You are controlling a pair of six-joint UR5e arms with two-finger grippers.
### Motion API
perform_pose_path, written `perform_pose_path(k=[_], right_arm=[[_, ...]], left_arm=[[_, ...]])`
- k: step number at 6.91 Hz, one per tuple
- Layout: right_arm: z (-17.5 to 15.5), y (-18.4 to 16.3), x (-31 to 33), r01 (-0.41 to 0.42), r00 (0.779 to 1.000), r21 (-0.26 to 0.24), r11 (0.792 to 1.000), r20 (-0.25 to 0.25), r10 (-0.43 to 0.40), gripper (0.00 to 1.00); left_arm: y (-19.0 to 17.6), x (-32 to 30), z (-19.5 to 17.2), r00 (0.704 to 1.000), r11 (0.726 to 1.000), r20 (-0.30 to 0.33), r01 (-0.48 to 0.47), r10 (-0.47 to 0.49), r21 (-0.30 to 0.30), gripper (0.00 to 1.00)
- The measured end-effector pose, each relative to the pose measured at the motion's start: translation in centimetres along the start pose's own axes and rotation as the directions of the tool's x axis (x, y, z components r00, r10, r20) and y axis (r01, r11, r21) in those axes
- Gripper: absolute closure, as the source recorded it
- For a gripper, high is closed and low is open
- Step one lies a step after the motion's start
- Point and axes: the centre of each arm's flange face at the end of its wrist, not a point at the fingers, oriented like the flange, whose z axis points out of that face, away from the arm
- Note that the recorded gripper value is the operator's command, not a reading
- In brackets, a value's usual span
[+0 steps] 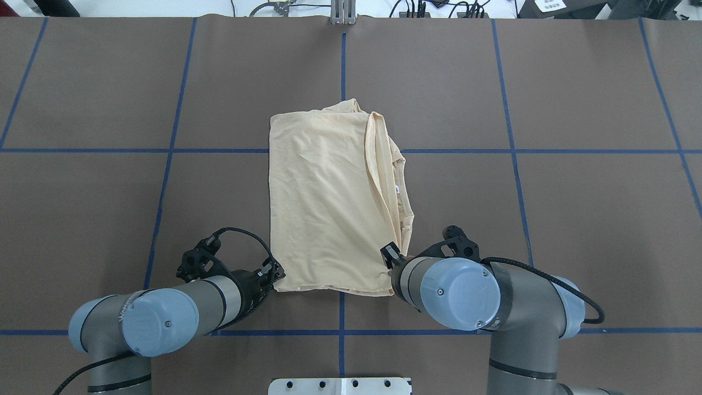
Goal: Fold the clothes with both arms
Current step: 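Grasp the shirt's near edge with both grippers, then lift the near edge and fold it away from the robot with both grippers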
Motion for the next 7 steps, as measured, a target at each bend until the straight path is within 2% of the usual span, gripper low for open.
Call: perform_pose_path(k=[4, 5, 7], right_arm=[[-0.6, -0.4, 0.1, -0.002, 1.000, -0.003, 1.000, 0.007, 0.002, 1.00], [-1.8, -0.9, 0.6, -0.002, 1.000, -0.015, 1.000, 0.012, 0.002, 1.00], [-5.1, -1.2, 2.4, -0.021, 1.000, -0.077, 0.997, 0.004, 0.022, 1.00]], left_arm=[[1.6, 0.0, -1.3, 1.000, 1.000, 0.015, -0.013, 0.013, -0.022, 1.00], [2.1, 0.6, -2.9, 1.000, 0.998, 0.008, -0.014, 0.015, -0.057, 1.00], [3.2, 2.2, -7.7, 1.000, 0.990, 0.009, -0.017, 0.019, -0.142, 1.00]])
